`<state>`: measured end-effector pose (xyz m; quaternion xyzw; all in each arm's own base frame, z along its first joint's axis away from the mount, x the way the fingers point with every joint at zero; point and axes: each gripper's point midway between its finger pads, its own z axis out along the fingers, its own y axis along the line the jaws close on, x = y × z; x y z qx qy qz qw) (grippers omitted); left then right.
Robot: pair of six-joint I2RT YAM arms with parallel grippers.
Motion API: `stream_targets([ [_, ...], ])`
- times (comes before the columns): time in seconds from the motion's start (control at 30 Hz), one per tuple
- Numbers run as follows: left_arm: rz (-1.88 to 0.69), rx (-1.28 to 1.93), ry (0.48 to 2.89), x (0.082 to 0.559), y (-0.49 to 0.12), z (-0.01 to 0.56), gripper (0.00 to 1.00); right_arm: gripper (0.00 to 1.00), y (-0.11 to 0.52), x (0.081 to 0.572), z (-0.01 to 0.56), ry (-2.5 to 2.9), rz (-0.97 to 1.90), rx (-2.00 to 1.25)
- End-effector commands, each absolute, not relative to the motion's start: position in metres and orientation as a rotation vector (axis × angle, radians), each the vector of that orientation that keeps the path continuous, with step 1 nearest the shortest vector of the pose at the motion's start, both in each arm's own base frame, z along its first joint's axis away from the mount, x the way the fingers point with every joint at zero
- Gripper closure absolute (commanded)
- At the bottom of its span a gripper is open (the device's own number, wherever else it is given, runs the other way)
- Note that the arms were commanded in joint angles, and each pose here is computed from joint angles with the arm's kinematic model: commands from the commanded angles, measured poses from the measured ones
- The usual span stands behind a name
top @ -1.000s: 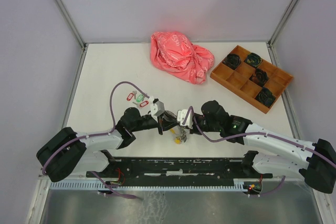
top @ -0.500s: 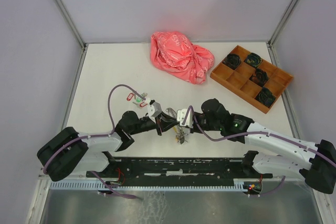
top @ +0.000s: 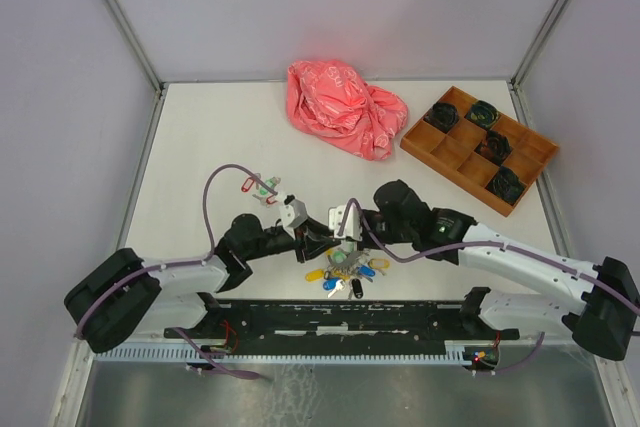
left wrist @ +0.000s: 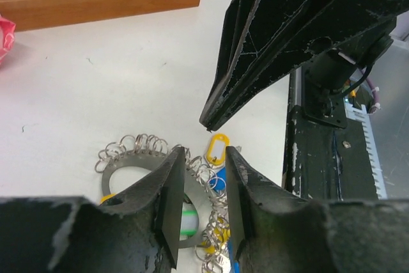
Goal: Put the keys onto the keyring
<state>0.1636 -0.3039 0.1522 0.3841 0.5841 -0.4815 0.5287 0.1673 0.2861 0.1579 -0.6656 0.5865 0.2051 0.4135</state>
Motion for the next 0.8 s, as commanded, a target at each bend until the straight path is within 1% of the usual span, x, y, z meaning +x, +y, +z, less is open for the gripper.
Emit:
stream_targets([
  [0.0,-1.063,0.908,1.409,0.175,-0.299,0.152,0.6,0.99,0.291,0.178,0.166,1.541,0.497,-1.611],
  [0.1,-1.016,0.823,1.478,0.185,-0.291,0.149,0.57,0.99,0.286,0.187,0.16,1.658,0.466,-1.495],
  [0.13,-0.993,0.782,1.503,0.19,-0.287,0.148,0.54,0.97,0.282,0.191,0.158,1.702,0.445,-1.452],
  [0.17,-0.969,0.74,1.543,0.195,-0.282,0.144,0.5,0.93,0.277,0.195,0.155,1.747,0.416,-1.409],
  [0.2,-0.939,0.692,1.574,0.201,-0.277,0.143,0.47,0.86,0.271,0.201,0.151,1.798,0.385,-1.354],
  [0.3,-0.856,0.558,1.635,0.216,-0.26,0.142,0.37,0.73,0.25,0.22,0.144,1.948,0.297,-1.171],
  [0.43,-0.735,0.352,1.699,0.236,-0.231,0.141,0.26,0.6,0.222,0.246,0.138,2.123,0.278,-0.896],
  [0.57,-0.637,0.146,1.762,0.25,-0.197,0.141,0.16,0.41,0.19,0.266,0.134,2.242,0.27,-0.604],
  [0.77,-0.527,-0.158,1.787,0.249,-0.142,0.158,0.0,0.04,0.137,0.272,0.141,2.311,0.129,-0.246],
])
